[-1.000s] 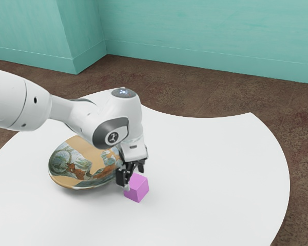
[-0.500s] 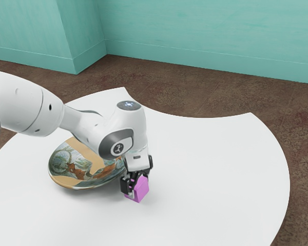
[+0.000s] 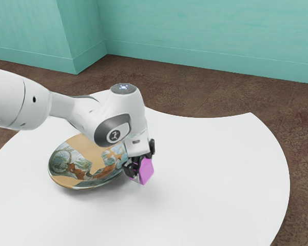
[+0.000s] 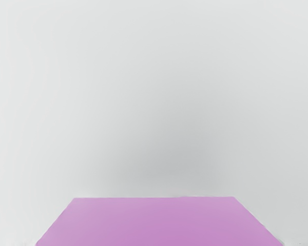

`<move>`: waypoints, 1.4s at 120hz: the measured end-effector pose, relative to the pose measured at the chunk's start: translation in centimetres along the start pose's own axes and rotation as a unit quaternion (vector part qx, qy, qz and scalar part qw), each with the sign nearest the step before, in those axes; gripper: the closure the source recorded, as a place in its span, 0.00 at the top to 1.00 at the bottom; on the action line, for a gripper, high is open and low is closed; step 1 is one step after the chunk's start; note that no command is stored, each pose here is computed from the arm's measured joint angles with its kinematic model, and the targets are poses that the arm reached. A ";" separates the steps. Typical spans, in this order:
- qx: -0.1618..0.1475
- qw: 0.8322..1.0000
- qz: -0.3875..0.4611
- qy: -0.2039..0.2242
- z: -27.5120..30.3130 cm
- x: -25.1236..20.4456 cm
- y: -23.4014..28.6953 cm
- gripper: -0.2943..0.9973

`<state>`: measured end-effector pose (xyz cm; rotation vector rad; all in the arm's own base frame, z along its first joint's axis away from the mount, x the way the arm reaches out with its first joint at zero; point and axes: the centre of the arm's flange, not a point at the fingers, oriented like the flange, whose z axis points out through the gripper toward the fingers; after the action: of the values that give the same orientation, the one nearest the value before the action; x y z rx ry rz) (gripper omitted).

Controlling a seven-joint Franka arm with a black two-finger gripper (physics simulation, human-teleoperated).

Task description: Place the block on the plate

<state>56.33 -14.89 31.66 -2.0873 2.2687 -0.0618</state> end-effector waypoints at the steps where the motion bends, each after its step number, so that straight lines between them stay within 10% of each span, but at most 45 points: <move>1: 0.002 1.000 0.000 0.000 -0.2 0.0 0.0 0.54; 29: 0.022 0.999 -0.042 -0.011 -6.1 -4.0 0.1 0.55; 70: -0.036 0.987 -0.151 -0.040 -6.0 -15.6 1.5 0.55; 114: -0.077 0.981 -0.169 -0.056 0.2 -18.4 -0.7 0.55; 168: -0.034 0.983 -0.167 -0.062 -0.3 -18.9 -1.5 0.71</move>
<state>59.32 3.85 32.33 -2.4106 1.8582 0.1296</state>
